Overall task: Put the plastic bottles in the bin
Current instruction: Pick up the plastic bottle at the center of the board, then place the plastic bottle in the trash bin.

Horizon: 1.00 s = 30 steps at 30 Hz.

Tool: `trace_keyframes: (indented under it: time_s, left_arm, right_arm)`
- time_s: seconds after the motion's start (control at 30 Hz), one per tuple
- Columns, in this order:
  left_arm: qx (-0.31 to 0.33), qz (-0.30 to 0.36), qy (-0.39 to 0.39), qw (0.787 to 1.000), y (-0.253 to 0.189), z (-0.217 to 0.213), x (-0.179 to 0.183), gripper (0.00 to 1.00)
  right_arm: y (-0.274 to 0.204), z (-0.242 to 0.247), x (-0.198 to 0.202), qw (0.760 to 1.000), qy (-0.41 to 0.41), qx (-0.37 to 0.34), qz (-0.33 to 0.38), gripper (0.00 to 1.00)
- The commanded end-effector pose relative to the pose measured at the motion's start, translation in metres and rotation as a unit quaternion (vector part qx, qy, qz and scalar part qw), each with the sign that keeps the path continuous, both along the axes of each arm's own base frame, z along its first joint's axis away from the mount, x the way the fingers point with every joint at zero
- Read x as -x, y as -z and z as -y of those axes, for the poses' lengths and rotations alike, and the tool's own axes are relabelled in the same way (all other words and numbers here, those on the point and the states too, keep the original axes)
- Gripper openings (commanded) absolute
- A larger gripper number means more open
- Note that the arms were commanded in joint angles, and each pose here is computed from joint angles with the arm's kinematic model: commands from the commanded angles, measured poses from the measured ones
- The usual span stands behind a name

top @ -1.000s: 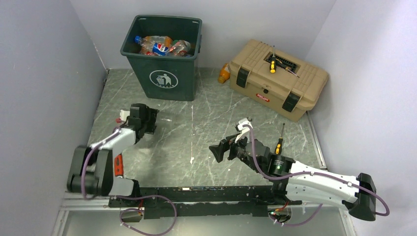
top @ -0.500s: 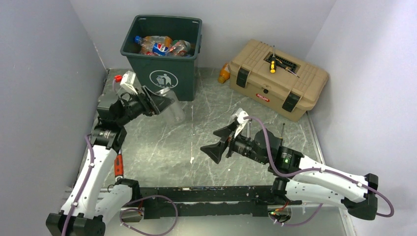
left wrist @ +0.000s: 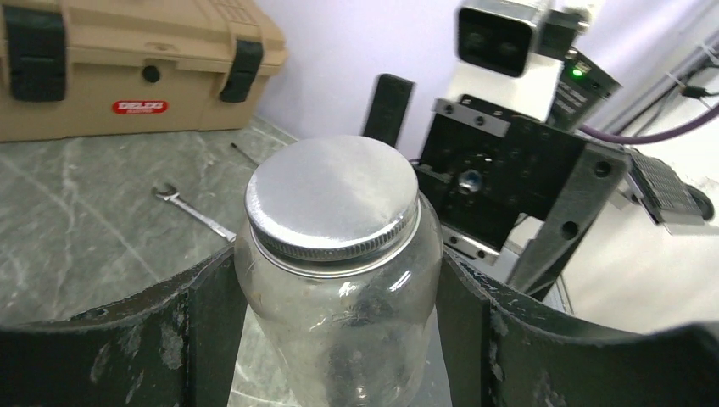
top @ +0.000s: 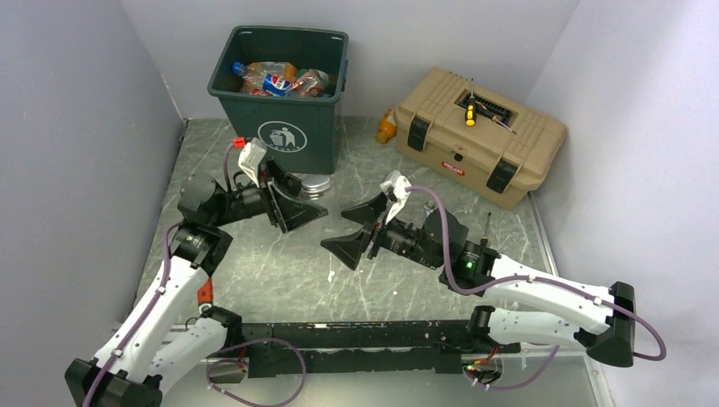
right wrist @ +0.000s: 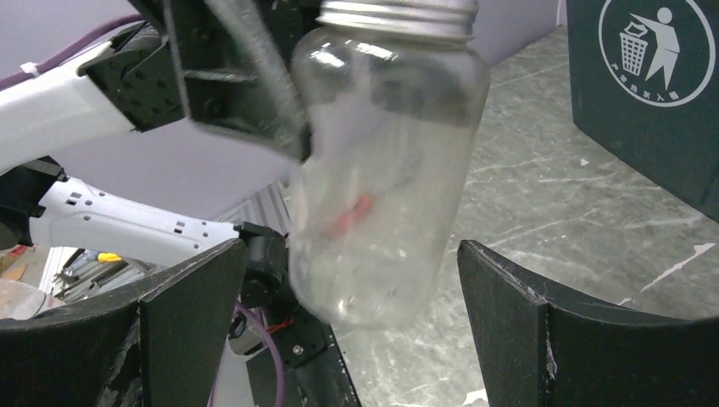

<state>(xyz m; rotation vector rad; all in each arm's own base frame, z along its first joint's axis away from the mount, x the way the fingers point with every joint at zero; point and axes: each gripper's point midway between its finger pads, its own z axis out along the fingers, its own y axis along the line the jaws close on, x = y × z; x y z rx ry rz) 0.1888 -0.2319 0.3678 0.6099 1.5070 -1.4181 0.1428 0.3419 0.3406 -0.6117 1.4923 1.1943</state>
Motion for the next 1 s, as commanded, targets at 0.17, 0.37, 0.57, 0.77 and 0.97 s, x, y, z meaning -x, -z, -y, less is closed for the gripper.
trace_keyframes:
  time_s: [0.17,0.37,0.57,0.77,0.97]
  left_arm:
    - [0.032,0.067,0.034,0.997,-0.017,0.020,0.018,0.01]
    - [0.056,0.064,0.026,0.996,-0.024,0.024,0.018,0.00]
    - [0.065,0.046,0.027,0.996,-0.027,0.028,0.019,0.00]
    - [0.047,0.029,-0.004,0.998,-0.026,0.024,0.013,0.74]
    - [0.043,0.063,-0.051,0.996,-0.049,0.015,0.005,0.91]
  right_arm:
    - [-0.022,-0.011,-0.022,0.999,0.042,-0.030,0.005,1.00]
    - [-0.012,-0.018,-0.025,0.999,0.039,-0.015,0.003,0.92]
    - [-0.008,-0.019,-0.023,0.999,0.034,-0.016,0.006,0.61]
    - [0.001,-0.008,-0.021,0.999,0.038,0.000,0.029,0.40]
    - [0.016,0.006,-0.010,0.997,0.022,0.016,0.065,0.36]
